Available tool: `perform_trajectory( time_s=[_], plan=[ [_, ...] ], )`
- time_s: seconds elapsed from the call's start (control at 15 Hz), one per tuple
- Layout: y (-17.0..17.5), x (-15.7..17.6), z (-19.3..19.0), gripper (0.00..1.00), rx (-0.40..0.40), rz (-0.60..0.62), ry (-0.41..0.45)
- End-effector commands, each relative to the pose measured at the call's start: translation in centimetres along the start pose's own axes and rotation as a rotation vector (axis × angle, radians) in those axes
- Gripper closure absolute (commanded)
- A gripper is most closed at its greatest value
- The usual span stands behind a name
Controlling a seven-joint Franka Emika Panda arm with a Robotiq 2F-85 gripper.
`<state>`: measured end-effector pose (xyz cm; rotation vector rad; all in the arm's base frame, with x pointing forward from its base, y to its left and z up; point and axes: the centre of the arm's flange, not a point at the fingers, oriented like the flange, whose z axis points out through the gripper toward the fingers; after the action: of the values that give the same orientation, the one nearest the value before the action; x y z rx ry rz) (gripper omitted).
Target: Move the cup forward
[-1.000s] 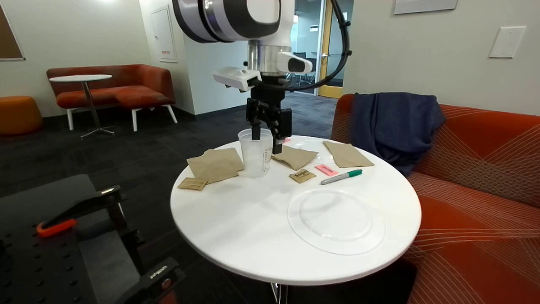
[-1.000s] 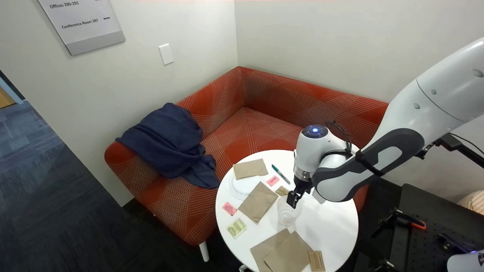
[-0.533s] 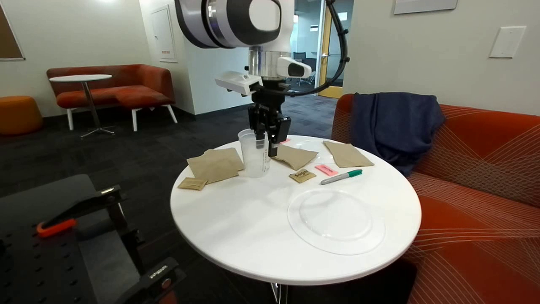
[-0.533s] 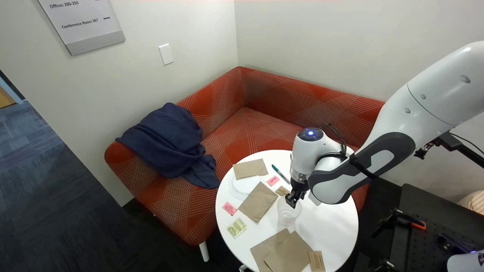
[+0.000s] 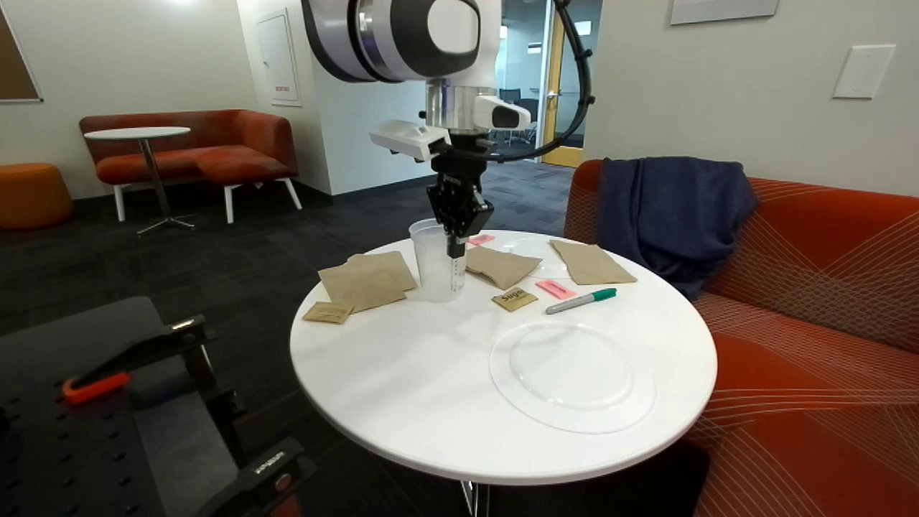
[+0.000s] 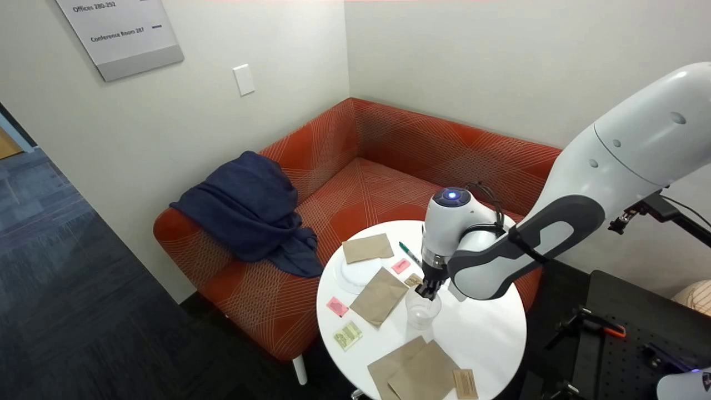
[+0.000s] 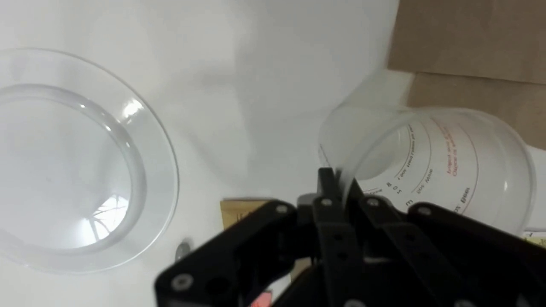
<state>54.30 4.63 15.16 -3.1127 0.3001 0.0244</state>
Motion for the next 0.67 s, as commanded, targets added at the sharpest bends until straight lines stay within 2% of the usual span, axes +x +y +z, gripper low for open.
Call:
perform_trajectory(
  time_s=[0.0, 0.6],
  plan=[
    [-0.3, 0.1, 0.0, 0.99, -0.005, 0.008, 0.014],
    [0.8, -2.7, -4.7, 0.99, 0.013, 0.017, 0.039]
  ],
)
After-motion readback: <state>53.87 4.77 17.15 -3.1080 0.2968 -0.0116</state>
